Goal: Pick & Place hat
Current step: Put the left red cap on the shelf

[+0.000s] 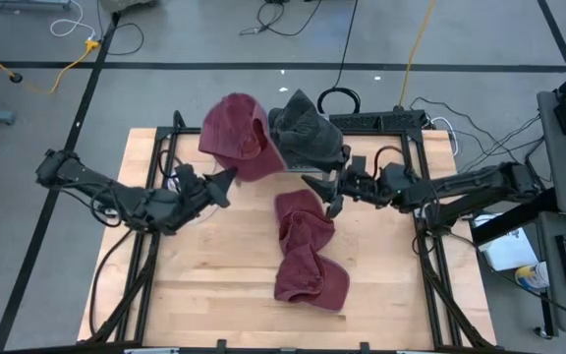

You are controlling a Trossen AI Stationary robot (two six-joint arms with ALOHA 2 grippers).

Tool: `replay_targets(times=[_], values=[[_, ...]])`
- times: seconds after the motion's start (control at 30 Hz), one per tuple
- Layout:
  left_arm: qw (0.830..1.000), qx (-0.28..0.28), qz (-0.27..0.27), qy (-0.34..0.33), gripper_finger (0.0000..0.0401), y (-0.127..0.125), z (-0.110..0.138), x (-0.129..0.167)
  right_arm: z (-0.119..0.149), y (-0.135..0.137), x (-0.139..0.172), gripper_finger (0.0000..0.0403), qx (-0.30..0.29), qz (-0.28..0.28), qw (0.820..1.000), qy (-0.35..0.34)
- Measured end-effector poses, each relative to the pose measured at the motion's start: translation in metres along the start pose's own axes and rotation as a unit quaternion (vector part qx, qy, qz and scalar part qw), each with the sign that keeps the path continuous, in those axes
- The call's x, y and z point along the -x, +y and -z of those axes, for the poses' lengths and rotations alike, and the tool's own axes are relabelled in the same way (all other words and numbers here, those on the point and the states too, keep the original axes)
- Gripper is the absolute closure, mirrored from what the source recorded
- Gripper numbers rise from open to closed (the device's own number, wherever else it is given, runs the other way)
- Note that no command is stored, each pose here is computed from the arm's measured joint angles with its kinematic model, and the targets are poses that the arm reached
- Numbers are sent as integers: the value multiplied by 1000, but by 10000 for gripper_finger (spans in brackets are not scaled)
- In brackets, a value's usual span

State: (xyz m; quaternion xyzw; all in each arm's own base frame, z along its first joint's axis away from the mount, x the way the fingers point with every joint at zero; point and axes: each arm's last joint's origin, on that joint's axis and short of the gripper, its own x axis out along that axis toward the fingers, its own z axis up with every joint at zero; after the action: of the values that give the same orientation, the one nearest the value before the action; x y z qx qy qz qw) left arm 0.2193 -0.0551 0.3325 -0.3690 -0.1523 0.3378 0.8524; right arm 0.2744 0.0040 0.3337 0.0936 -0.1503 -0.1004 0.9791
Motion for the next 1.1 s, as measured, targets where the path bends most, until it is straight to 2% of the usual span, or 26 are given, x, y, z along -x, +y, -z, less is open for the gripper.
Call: replay_targets(times=[0.3,0.5,0.7,0.83,0.97,1.1], values=[[999,-45,6,-8,391,-5,-7,-8,6,12,0,181,34,35,999,-19],[993,-118,-4,-12,391,-30,-17,-21,2,20,1,181,56,66,996,-25],[982,-186,-24,-7,391,-55,-21,-37,-23,32,-7,181,106,68,991,-48],[973,-229,-25,-7,391,-75,-23,-46,-33,33,-13,181,135,123,983,-32],[964,-263,-24,-8,391,-93,-21,-54,-44,34,-14,181,137,141,980,-42],[957,-285,-49,-10,391,-101,-18,-60,-47,36,-12,182,135,137,980,-43]])
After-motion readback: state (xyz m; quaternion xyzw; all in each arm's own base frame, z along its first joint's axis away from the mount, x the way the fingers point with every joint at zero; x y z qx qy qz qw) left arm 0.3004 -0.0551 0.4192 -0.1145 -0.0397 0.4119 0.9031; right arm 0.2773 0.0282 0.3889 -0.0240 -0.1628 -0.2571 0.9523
